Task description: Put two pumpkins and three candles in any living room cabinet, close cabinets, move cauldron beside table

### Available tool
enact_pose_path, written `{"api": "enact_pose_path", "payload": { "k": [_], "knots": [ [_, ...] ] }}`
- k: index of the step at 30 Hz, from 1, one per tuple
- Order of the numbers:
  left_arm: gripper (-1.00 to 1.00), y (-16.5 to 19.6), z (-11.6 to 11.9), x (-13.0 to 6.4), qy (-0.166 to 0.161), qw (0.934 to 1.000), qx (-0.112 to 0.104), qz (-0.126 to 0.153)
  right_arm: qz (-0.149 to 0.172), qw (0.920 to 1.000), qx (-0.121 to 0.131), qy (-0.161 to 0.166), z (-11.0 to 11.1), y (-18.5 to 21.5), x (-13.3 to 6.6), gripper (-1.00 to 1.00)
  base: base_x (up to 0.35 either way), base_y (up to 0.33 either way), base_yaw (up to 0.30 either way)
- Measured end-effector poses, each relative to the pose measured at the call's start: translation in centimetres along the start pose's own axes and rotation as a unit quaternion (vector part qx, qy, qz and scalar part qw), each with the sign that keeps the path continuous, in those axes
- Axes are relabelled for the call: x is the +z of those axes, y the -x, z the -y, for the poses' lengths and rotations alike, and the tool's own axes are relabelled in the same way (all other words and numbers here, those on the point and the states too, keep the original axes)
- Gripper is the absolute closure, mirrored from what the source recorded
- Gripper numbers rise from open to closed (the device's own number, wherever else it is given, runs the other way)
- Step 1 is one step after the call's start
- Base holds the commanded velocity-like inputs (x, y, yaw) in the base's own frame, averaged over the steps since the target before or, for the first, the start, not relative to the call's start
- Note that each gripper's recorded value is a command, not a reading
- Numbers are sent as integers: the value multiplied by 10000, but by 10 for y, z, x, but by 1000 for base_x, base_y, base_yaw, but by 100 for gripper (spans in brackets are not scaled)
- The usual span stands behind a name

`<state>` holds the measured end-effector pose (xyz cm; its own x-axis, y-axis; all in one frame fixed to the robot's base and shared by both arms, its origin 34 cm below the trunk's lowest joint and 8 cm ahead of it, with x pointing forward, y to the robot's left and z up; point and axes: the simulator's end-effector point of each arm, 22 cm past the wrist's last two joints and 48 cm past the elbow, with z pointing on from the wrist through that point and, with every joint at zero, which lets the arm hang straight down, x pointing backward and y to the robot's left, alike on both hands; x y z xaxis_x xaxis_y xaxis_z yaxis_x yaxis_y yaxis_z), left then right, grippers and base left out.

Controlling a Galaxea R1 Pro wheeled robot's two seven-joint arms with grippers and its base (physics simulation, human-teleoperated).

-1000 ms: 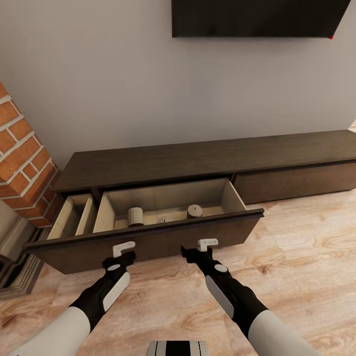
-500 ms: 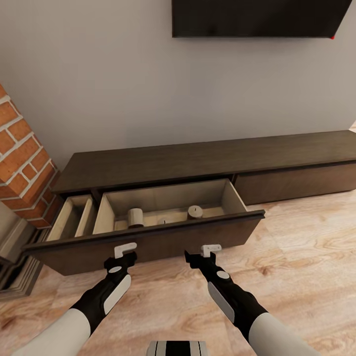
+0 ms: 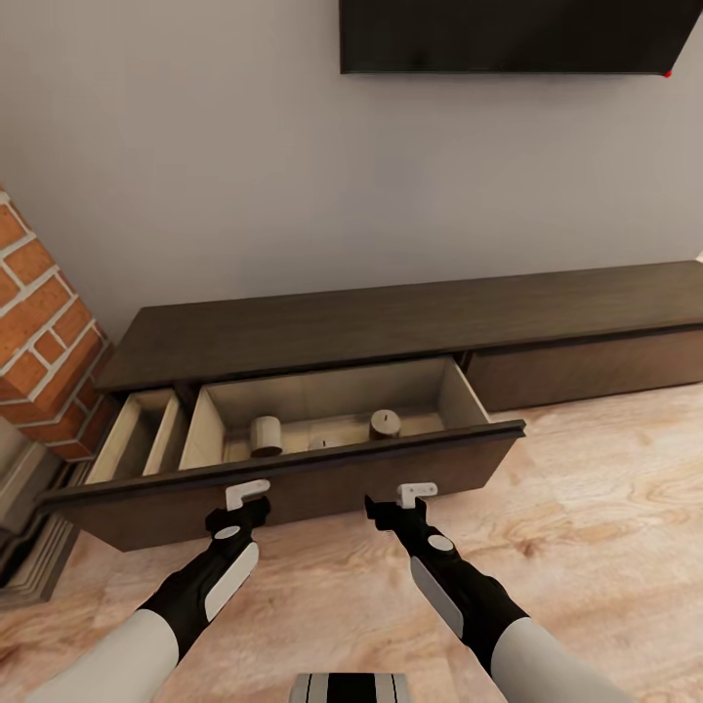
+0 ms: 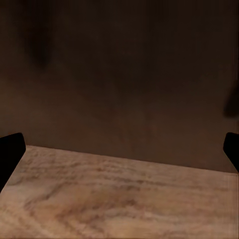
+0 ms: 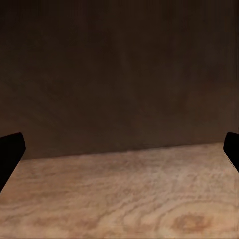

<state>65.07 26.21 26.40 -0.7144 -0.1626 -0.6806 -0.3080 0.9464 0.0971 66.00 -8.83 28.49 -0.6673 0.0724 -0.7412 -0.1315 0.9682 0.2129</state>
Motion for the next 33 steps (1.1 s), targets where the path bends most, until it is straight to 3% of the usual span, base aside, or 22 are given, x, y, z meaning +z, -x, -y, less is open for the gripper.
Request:
{"api": "enact_pose_path", "payload": {
  "k": [33],
  "knots": [
    [-100, 0, -1, 0, 6, 10000, 2, 0, -3, 10000, 1, 1, 0, 0, 0, -100, 213, 0, 0]
  ]
}}
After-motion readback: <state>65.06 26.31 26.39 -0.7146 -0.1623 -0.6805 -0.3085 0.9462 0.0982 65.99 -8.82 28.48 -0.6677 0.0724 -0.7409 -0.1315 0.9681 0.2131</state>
